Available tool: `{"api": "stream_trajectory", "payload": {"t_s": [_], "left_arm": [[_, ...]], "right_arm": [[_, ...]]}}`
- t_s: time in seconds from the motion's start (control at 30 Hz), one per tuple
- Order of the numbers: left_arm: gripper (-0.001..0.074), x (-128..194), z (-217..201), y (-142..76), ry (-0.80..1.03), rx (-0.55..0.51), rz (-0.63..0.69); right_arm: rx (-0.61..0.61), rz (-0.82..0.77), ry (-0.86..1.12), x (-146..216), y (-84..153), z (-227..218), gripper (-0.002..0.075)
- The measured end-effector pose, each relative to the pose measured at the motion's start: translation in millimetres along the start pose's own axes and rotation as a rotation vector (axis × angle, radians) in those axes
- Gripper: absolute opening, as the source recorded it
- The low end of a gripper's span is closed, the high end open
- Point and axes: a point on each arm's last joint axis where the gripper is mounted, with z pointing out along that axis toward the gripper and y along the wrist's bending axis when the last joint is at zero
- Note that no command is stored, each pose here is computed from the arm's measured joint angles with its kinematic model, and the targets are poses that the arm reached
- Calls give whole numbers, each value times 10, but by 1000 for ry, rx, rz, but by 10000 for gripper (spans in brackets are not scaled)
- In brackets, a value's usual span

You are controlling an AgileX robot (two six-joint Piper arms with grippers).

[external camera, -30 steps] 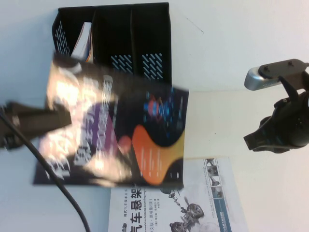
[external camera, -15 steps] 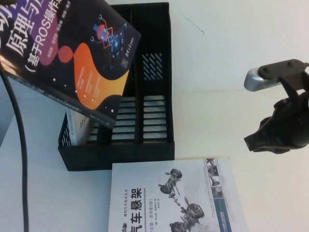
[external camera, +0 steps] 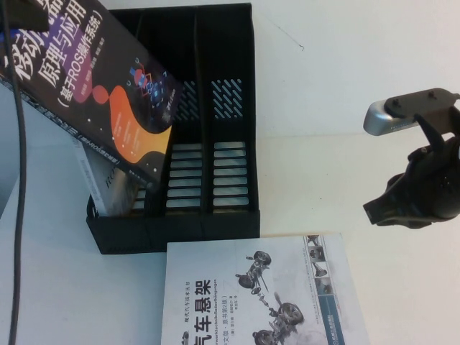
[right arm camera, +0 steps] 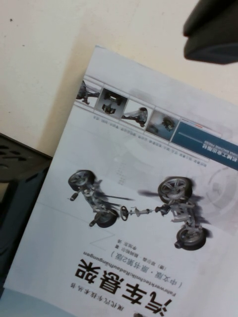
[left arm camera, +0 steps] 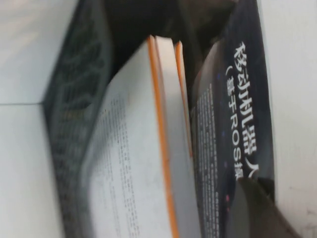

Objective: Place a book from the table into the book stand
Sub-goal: Place the book on the book shelf

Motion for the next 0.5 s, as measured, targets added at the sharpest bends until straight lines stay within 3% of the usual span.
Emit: {"api": "stream_trajectory", "payload": {"t_s": [0.17, 0.37, 0.5], "left_arm": [[113, 6, 145, -240, 23, -94, 94], [113, 58, 338, -629, -6, -64, 175], [113, 82, 448, -686, -8, -111, 177]], "right_arm": [[0, 0, 0, 0, 0, 0, 0], [0, 0, 2, 2, 0, 0, 0], [-1, 0, 5, 4, 1, 0, 0]]}}
